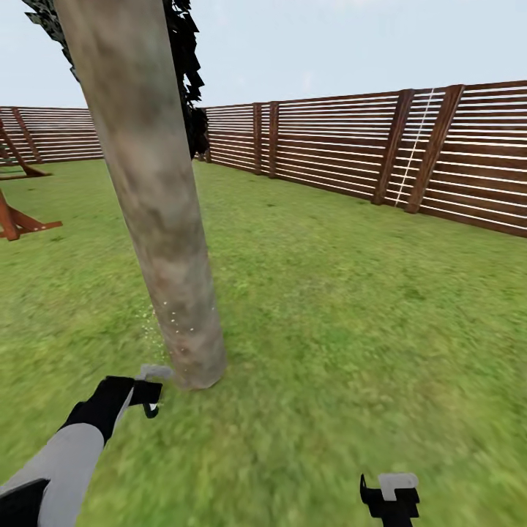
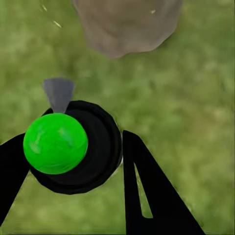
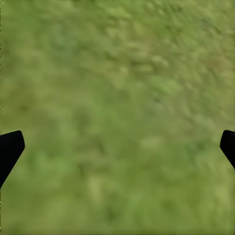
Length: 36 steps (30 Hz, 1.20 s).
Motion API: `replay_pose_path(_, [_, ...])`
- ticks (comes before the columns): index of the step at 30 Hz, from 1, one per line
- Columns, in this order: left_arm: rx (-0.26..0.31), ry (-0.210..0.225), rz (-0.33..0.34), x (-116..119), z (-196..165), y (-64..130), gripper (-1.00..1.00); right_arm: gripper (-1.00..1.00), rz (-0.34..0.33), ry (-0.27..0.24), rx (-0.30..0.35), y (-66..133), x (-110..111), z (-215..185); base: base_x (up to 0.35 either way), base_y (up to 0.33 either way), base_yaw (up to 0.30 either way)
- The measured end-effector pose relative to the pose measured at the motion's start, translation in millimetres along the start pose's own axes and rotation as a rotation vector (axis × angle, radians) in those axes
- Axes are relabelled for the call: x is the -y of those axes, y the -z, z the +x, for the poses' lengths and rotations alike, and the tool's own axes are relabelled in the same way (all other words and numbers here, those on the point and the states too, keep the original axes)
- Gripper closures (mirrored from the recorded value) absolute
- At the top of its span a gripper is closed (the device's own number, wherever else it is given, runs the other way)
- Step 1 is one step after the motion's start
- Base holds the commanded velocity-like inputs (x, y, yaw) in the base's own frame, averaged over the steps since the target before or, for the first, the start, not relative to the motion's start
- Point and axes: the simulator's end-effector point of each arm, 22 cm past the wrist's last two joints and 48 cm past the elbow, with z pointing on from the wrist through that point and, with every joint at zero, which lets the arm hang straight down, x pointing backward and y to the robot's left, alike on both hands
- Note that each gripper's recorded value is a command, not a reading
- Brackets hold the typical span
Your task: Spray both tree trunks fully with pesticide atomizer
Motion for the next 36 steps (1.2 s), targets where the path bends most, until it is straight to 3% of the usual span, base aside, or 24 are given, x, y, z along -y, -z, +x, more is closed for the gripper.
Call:
replay_pose_path(2, [-0.008, 0.006, 0.014, 6.7, 4.8, -2.3, 1.00, -1.00, -0.003, -0.002, 0.000, 0.4, -2.7, -0.5, 0.075, -0.011, 0.000])
replay_pose_path(5, [0.016, -0.006, 0.082, 59.9, 2.5, -9.5, 1.00, -1.00, -0.008, -0.004, -0.002, 1.5, -5.9, 0.1, 0.228, -0.107, 0.000])
replay_pose_path(7, [0.036, -0.010, 0.095, 71.0, -2.4, -9.8, 1.00, -1.00, -0.011, -0.003, -0.010, 2.7, -7.3, 3.2, 0.010, -0.201, 0.000])
replay_pose_path(9, [0.041, -0.011, 0.079, 61.5, -3.7, -9.1, 1.00, -1.00, -0.012, -0.002, -0.012, 3.1, -7.8, 4.3, -0.195, -0.195, 0.000])
replay_pose_path(11, [0.038, -0.011, 0.044, 35.5, -1.6, -7.7, 1.00, -1.00, -0.032, -0.002, -0.012, 3.0, -12.1, 4.0, -0.134, -0.092, 0.000])
replay_pose_path(13, [0.030, -0.009, -0.008, -4.3, 3.4, -4.4, 1.00, -1.00, -0.120, -0.002, -0.012, 3.4, -27.7, 4.8, -0.021, -0.014, 0.000])
replay_pose_path(16, [0.020, -0.003, -0.036, -28.5, 9.2, -2.1, 1.00, -1.00, -0.155, -0.001, -0.013, 3.8, -32.2, 5.7, -0.004, -0.003, 0.000])
replay_pose_path(21, [0.021, 0.003, -0.005, 10.2, 7.2, -8.3, 1.00, -1.00, -0.251, -0.005, -0.015, 7.8, -51.6, 6.3, 0.000, 0.000, 0.000])
replay_pose_path(26, [0.006, -0.004, -0.067, -10.6, 16.1, -8.8, 1.00, -1.00, -0.277, -0.006, -0.015, 9.3, -57.3, 6.2, 0.000, -0.067, 0.000])
replay_pose_path(28, [-0.031, -0.001, -0.049, 0.0, 38.4, -14.7, 1.00, -1.00, -0.277, -0.006, -0.015, 9.2, -57.1, 6.2, 0.000, -0.254, 0.021])
replay_pose_path(36, [0.001, 0.032, -0.039, 4.0, 31.7, -14.9, 1.00, -1.00, -0.276, -0.006, -0.015, 9.3, -57.1, 6.2, 0.086, -0.247, 0.251])
